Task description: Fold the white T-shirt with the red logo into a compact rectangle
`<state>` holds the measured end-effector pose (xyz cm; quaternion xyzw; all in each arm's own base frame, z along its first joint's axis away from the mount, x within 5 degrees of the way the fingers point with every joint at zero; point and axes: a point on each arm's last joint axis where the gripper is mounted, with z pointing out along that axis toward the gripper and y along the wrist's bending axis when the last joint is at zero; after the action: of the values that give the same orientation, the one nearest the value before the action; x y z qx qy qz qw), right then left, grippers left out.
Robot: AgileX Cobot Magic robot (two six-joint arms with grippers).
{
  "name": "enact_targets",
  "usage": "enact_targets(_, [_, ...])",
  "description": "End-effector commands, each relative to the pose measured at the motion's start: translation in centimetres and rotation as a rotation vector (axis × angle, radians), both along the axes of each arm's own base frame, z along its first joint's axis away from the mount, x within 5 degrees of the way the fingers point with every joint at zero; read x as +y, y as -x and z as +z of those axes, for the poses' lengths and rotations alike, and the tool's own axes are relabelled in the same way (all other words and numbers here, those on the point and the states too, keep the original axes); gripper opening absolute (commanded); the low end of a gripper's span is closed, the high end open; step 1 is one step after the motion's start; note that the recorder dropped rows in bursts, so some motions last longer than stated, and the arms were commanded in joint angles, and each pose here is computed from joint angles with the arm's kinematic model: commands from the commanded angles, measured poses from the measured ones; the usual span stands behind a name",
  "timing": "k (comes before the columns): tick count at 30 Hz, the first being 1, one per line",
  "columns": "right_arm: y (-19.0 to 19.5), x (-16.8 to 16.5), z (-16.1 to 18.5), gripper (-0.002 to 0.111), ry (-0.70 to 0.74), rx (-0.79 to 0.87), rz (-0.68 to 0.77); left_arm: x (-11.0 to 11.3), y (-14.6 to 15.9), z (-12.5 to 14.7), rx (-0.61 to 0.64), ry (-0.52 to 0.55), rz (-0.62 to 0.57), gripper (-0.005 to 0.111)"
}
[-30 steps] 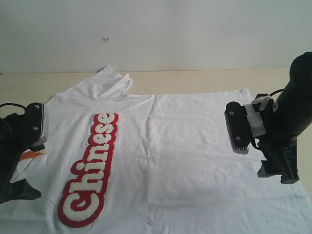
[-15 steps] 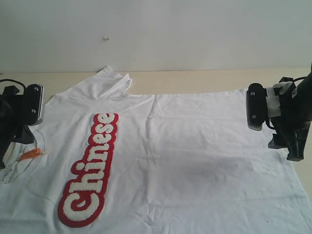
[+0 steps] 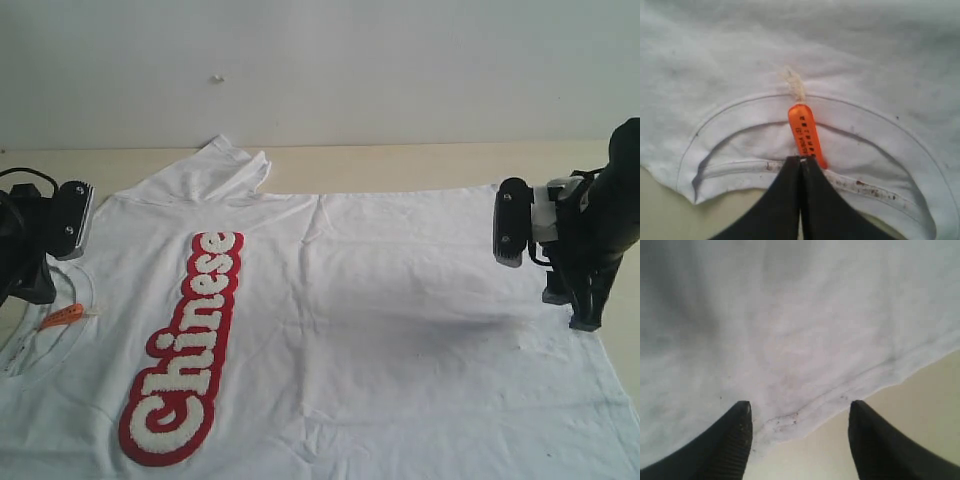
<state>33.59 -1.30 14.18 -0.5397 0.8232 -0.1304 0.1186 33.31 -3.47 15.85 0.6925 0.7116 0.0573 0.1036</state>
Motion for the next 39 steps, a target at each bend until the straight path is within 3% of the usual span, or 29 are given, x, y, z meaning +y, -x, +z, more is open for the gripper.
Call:
enact_targets(1, [0.0, 0.0, 0.7, 0.055, -0.102, -0.019, -0.209, 0.1, -0.1, 0.1, -0.003, 0.0, 0.012, 0.0])
enact_targets(4, [-0.3, 0.3, 0.7, 0.055, -0.156, -0.048, -0.254, 0.1, -0.1, 0.1, 0.002, -0.001, 0.012, 0.0])
enact_targets(10, [1.1, 0.4, 0.2, 0.055, -0.086, 0.125, -0.053, 0.2, 0.9, -0.3, 0.116, -0.022, -0.077, 0.0])
enact_targets(15, [1.6, 0.6, 0.2, 0.054, -0.068, 0.193, 0.069, 0.2, 1.0, -0.4, 0.124, -0.03, -0.125, 0.0])
enact_targets(23, [-0.2, 0.8, 1.4, 0.054, -0.111, 0.304, 0.051, 0.1, 0.2, 0.0, 0.103, -0.028, -0.116, 0.0])
enact_targets(32, [-1.2, 0.8, 0.3, 0.054, -0.111, 0.282, 0.039, 0.1, -0.2, -0.7, 0.094, -0.025, -0.107, 0.0])
enact_targets(36, [-2.5, 0.7, 0.4, 0.062, -0.16, 0.131, -0.162, 0.0, -0.6, -0.9, 0.06, -0.013, -0.046, 0.0])
enact_targets(39, [-2.6, 0.6, 0.5, 0.071, -0.152, 0.122, -0.16, 0.0, -0.7, -0.9, 0.057, -0.011, -0.036, 0.0])
